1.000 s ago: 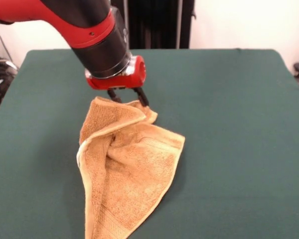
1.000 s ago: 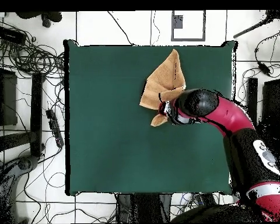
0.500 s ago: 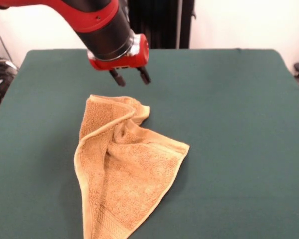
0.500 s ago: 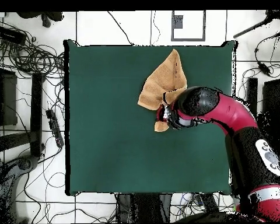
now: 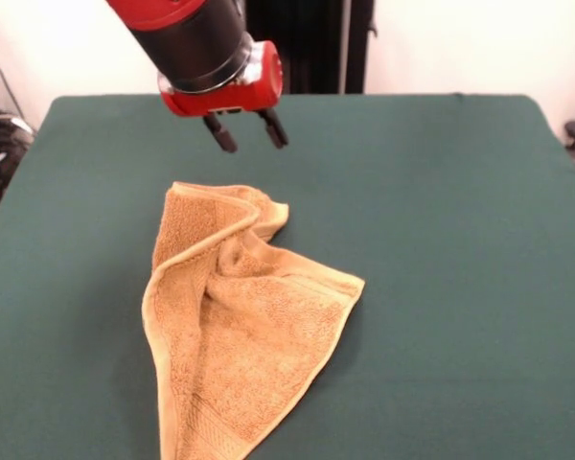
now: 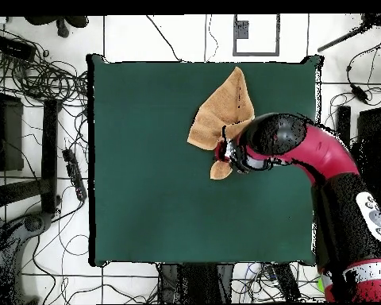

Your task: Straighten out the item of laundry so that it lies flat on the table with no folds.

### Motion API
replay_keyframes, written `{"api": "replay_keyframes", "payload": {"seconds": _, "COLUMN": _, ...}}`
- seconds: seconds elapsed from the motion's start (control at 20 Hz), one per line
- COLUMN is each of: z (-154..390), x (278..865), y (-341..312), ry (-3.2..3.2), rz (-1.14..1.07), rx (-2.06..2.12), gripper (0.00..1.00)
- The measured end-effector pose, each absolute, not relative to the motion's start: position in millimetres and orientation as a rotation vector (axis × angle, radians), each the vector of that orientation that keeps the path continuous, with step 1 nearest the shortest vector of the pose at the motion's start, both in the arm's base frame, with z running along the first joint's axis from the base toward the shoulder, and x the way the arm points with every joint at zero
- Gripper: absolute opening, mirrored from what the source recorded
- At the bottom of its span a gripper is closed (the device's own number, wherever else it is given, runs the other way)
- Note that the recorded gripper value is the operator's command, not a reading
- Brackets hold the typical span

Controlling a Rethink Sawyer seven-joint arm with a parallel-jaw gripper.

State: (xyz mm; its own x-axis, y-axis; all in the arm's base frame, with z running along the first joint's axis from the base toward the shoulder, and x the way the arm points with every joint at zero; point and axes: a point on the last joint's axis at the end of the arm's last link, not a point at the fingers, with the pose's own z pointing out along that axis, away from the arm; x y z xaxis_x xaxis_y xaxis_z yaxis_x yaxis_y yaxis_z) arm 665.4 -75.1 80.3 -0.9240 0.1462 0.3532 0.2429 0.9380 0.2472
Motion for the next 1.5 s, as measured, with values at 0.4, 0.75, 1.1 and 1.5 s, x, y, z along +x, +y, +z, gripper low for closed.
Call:
{"api": "replay_keyframes", "payload": {"seconds": 0.4, "z": 86.6, "x": 684.7, "y": -73.0, "ry": -2.835, "rz": -0.469, "rx": -0.359, "gripper": 1.0}}
{"api": "replay_keyframes", "payload": {"seconds": 0.75, "z": 89.6, "x": 710.6, "y": -70.1, "ry": -2.96, "rz": -0.513, "rx": -0.44, "gripper": 1.0}}
{"api": "replay_keyframes", "payload": {"seconds": 1.1, "z": 93.4, "x": 728.0, "y": -60.7, "ry": -3.034, "rz": -0.568, "rx": -0.482, "gripper": 1.0}}
{"api": "replay_keyframes", "payload": {"seconds": 1.5, "z": 101.4, "x": 740.5, "y": -44.8, "ry": -3.042, "rz": -0.662, "rx": -0.515, "gripper": 1.0}}
